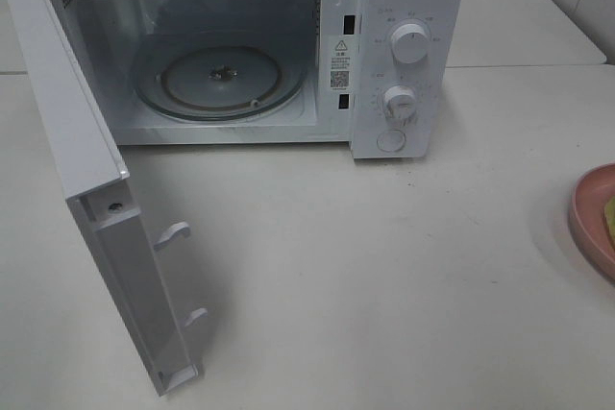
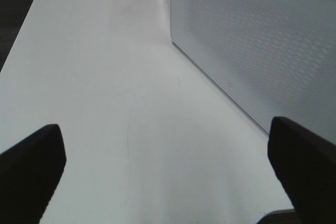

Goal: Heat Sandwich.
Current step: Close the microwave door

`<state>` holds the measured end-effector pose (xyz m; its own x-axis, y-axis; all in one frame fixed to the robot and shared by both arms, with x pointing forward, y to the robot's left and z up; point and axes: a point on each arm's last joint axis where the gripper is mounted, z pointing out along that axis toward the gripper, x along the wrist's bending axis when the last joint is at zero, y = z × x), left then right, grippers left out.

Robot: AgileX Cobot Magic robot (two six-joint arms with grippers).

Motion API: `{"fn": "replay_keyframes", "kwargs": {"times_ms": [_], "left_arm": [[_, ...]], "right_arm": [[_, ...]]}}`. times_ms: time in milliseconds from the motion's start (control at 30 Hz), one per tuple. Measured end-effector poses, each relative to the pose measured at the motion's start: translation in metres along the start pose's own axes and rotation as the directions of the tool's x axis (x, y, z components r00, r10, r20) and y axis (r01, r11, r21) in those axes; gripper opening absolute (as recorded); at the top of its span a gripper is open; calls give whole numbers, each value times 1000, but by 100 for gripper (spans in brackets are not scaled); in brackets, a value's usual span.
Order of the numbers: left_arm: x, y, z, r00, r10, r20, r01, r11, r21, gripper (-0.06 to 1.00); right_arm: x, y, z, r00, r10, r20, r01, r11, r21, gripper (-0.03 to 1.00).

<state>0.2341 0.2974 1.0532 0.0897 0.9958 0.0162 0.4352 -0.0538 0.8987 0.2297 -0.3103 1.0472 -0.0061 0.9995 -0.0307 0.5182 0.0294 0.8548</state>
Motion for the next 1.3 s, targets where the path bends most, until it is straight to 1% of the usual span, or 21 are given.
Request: {"fn": "replay_keyframes", "kwargs": {"times_ms": [300, 333, 467, 567, 600, 633, 733, 767, 800, 867, 900, 933, 967, 1033, 1067, 1167, 1200, 1233, 1300], "left_arm": [[0, 5, 1, 1000, -1, -1, 1, 1000, -10, 99], [1, 10, 5, 1000, -2, -1, 2, 1000, 8, 99], [1, 17, 13, 1000, -4, -1, 4, 1000, 22, 95], [3, 28, 26, 1000, -8, -3, 8, 999, 33, 83], [3, 33, 33, 1000, -9, -4, 9, 999, 41, 74], [3, 33, 33, 1000, -9, -4, 9, 999, 41, 74], [4, 40, 45, 1000, -13, -5, 13, 998, 58, 56], [4, 40, 45, 1000, -13, -5, 13, 998, 58, 56], [5, 44, 53, 1000, -14, -6, 15, 998, 64, 45], [6, 48, 61, 1000, -17, -7, 17, 997, 70, 31], [6, 52, 71, 1000, -18, -8, 19, 997, 80, 17], [6, 52, 71, 1000, -18, -8, 19, 997, 80, 17], [7, 54, 76, 1000, -18, -9, 19, 996, 82, 11], [8, 56, 91, 1000, -6, -13, 6, 997, 72, 2], [8, 56, 91, 1000, -6, -13, 6, 997, 72, 2], [9, 52, 107, 1000, 13, -19, -12, 998, 55, 1], [10, 47, 118, 1000, 19, -25, -18, 1000, 26, 0], [10, 47, 118, 1000, 19, -25, -18, 1000, 26, 0], [11, 44, 127, 999, 18, -33, -18, 1000, -13, 0]], "right_arm": [[0, 0, 0, 1000, 0, 0, 0, 1000, 0, 77], [0, 0, 0, 1000, 0, 0, 0, 1000, 0, 77], [0, 0, 0, 1000, 0, 0, 0, 1000, 0, 77], [0, 0, 0, 1000, 0, 0, 0, 1000, 0, 77], [0, 0, 0, 1000, 0, 0, 0, 1000, 0, 77], [0, 0, 0, 1000, 0, 0, 0, 1000, 0, 77], [0, 0, 0, 1000, 0, 0, 0, 1000, 0, 77], [0, 0, 0, 1000, 0, 0, 0, 1000, 0, 77], [0, 0, 0, 1000, 0, 0, 0, 1000, 0, 77], [0, 0, 0, 1000, 0, 0, 0, 1000, 0, 77], [0, 0, 0, 1000, 0, 0, 0, 1000, 0, 77], [0, 0, 0, 1000, 0, 0, 0, 1000, 0, 77], [0, 0, 0, 1000, 0, 0, 0, 1000, 0, 77], [0, 0, 0, 1000, 0, 0, 0, 1000, 0, 77], [0, 0, 0, 1000, 0, 0, 0, 1000, 0, 77], [0, 0, 0, 1000, 0, 0, 0, 1000, 0, 77], [0, 0, 0, 1000, 0, 0, 0, 1000, 0, 77], [0, 0, 0, 1000, 0, 0, 0, 1000, 0, 77], [0, 0, 0, 1000, 0, 0, 0, 1000, 0, 77]]}}
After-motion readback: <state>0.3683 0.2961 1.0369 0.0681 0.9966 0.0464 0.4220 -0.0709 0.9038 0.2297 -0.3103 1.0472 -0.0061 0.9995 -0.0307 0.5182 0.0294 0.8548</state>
